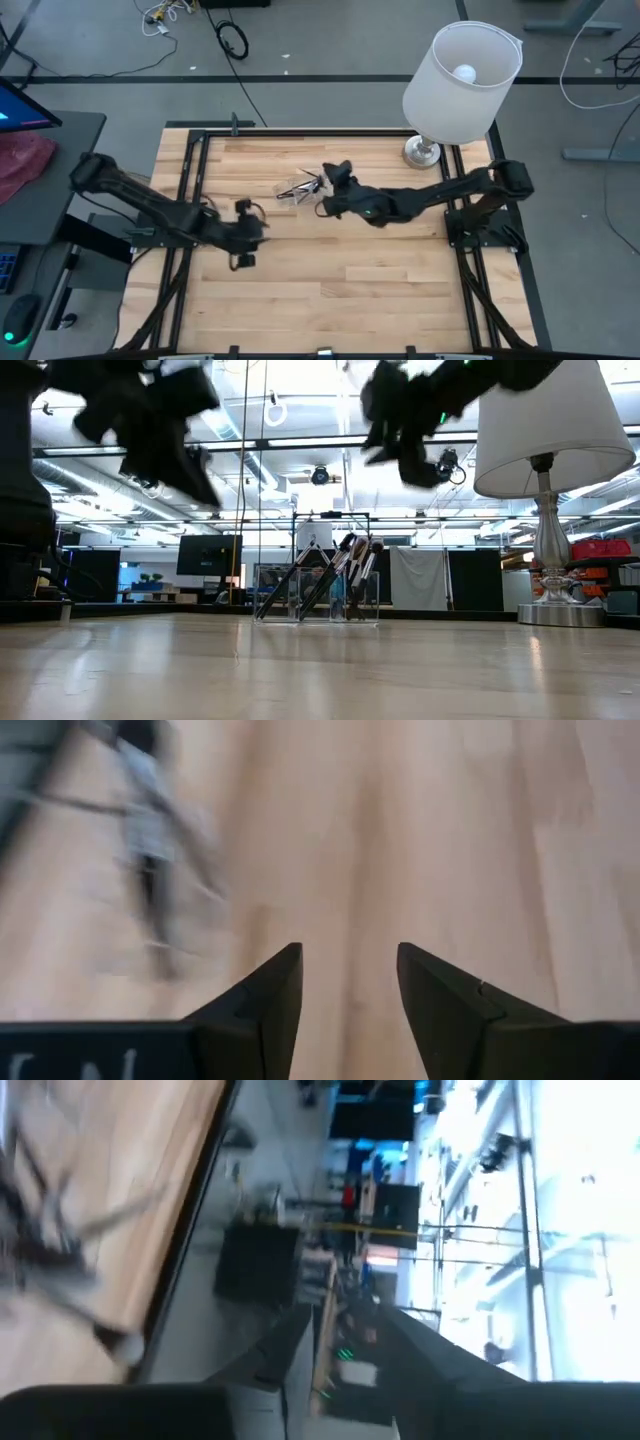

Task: Put items in baskets/containers
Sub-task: Return to Home Position

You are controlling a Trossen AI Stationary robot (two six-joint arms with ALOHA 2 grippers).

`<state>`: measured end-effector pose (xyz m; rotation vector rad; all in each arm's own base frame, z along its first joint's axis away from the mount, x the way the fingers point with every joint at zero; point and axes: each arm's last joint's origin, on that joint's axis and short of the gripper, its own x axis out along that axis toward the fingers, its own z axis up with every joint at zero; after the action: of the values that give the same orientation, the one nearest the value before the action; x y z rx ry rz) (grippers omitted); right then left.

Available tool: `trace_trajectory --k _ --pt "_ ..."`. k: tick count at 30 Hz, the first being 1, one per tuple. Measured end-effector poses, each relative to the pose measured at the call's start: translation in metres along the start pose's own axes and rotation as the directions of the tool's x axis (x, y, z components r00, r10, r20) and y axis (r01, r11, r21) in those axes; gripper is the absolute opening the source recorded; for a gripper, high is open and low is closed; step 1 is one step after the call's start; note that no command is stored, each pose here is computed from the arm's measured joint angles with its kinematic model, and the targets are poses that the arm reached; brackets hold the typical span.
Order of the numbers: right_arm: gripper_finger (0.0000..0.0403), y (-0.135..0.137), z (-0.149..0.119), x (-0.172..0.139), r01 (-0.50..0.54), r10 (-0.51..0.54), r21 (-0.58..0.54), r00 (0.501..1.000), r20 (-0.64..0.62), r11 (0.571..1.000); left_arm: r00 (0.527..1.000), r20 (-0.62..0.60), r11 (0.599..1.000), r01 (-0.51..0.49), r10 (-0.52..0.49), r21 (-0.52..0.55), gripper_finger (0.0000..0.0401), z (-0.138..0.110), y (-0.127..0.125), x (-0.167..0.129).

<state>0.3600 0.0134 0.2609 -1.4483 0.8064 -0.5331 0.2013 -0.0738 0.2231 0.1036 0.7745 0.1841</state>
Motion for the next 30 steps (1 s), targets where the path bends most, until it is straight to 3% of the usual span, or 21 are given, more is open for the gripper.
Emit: trace_trajectory --k 4,8,10,14,16,17,19,24,26,28,30 --pt "0.0111 -0.027 -0.004 -0.038 0.005 -0.033 0.262 0.994 0.101 0.965 0.985 0.135 0.993 -0.094 0.103 -0.075 0.017 0.011 0.024 -0.043" --pt "0.011 -0.049 -0.026 -0.075 -0.151 0.027 0.481 0.966 0.256 0.864 0.956 0.251 0.982 -0.12 0.153 -0.143 0.017 0.006 0.048 -0.08" --pt "0.011 -0.057 -0.045 -0.089 -0.299 0.097 0.573 0.929 0.356 0.763 0.946 0.277 0.979 -0.125 0.166 -0.161 0.017 -0.002 0.06 -0.095" --pt "0.011 -0.063 -0.084 -0.111 -0.622 0.268 0.639 0.779 0.567 0.453 0.932 0.317 0.974 -0.119 0.176 -0.192 0.017 -0.023 0.077 -0.113" --pt "0.011 -0.065 -0.1 -0.12 -0.704 0.325 0.63 0.71 0.624 0.329 0.918 0.351 0.971 -0.114 0.183 -0.208 0.017 -0.035 0.082 -0.115" --pt "0.011 -0.065 -0.107 -0.125 -0.724 0.335 0.626 0.689 0.643 0.29 0.913 0.364 0.971 -0.11 0.183 -0.213 0.017 -0.042 0.083 -0.114" --pt "0.011 -0.059 -0.117 -0.131 -0.739 0.318 0.618 0.673 0.668 0.267 0.9 0.387 0.966 -0.119 0.203 -0.23 0.017 -0.054 0.084 -0.108" --pt "0.011 -0.023 -0.133 -0.135 -0.713 0.096 0.633 0.683 0.724 0.302 0.849 0.471 0.947 -0.097 0.239 -0.305 0.017 -0.075 0.084 -0.094" --pt "0.011 0.0 -0.141 -0.135 -0.702 0.044 0.652 0.689 0.723 0.288 0.824 0.522 0.952 -0.063 0.219 -0.299 0.017 -0.077 0.084 -0.094" --pt "0.011 0.023 -0.148 -0.134 -0.701 0.008 0.674 0.695 0.719 0.233 0.812 0.547 0.951 -0.033 0.204 -0.306 0.017 -0.08 0.085 -0.096" --pt "0.011 0.042 -0.156 -0.135 -0.705 -0.036 0.694 0.697 0.716 0.147 0.803 0.568 0.949 0.008 0.181 -0.314 0.017 -0.082 0.086 -0.096"
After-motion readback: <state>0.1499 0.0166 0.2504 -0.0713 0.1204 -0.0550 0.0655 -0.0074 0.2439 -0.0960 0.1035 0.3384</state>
